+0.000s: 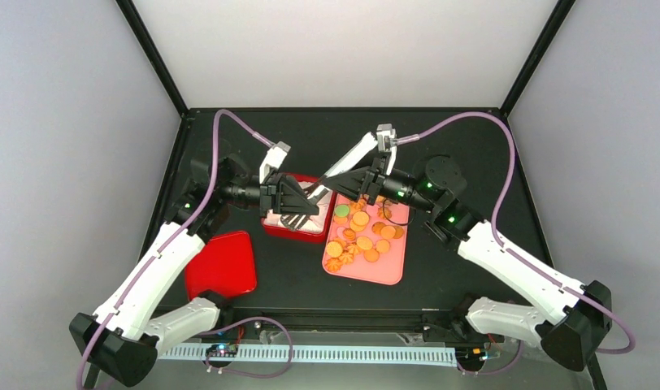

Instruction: Pack the cookies

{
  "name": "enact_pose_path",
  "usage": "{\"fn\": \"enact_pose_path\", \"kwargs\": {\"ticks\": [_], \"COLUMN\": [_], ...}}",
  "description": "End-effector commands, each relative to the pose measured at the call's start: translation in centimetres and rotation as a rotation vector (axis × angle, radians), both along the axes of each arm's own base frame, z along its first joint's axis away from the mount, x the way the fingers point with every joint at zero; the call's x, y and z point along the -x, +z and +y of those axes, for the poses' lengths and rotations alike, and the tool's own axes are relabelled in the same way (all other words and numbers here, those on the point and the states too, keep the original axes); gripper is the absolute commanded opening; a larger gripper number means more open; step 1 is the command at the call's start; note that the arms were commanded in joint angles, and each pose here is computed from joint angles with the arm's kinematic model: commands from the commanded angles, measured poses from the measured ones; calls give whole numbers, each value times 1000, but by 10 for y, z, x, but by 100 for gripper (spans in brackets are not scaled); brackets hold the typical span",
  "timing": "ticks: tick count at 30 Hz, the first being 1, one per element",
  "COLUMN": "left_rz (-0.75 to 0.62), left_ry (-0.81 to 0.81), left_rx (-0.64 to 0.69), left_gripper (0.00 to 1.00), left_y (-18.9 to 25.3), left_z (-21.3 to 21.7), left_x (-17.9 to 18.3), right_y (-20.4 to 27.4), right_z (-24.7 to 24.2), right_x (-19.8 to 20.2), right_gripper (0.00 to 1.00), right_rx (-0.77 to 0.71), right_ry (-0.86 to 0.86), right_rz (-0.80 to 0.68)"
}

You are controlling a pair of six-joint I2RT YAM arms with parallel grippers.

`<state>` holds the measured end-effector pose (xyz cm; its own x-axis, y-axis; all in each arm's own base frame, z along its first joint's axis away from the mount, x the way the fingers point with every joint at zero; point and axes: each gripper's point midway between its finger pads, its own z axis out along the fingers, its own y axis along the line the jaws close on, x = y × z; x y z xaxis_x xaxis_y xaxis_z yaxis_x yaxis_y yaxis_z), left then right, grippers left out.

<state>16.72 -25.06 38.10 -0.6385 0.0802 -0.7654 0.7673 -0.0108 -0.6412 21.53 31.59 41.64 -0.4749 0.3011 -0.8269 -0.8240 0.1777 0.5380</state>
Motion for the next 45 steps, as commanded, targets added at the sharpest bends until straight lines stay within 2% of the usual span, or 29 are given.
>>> {"fn": "enact_pose_path", "kwargs": {"ticks": [1, 4, 10, 11, 13, 14, 15, 16, 25, 29, 37, 45], "left_rz": [-52, -70, -167, -186, -203, -209, -213, -224, -467, -524, -416, -131], "left_ry": [-22, -10, 69, 85, 109, 117, 128, 142, 367, 435, 536, 612], "left_rx": [30, 31, 23, 6, -42, -64, -92, -117, -416, -568, -833, -966], "left_gripper": [2, 2, 2, 6, 21, 34, 51, 59, 91, 96, 98, 98], "left_y": [12, 14, 13, 9, -3, -8, -15, -20, -44, -61, -123, -197], "left_z": [1, 2, 4, 5, 5, 6, 7, 8, 48, 76, 137, 199], "left_x": [5, 4, -3, -6, -11, -13, -15, -18, -45, -55, -85, -140], "right_y": [16, 13, 10, 11, 9, 8, 3, 0, -70, -101, -136, -160], "right_z": [1, 2, 0, -1, -3, -4, -5, -8, -49, -64, -69, -67], "right_x": [8, 8, 7, 6, 2, -2, -6, -11, -50, -61, -93, -113], "right_gripper": [68, 56, 38, 38, 38, 38, 38, 38, 38, 40, 42, 43], "right_rx": [-92, -105, -96, -91, -62, -35, 0, 32, 427, 545, 653, 681], "right_ry": [62, 74, 56, 45, 9, -18, -48, -85, -420, -511, -639, -708], "right_rz": [-13, 2, 13, 10, -2, -7, -8, -19, -79, -96, -88, -73]}}
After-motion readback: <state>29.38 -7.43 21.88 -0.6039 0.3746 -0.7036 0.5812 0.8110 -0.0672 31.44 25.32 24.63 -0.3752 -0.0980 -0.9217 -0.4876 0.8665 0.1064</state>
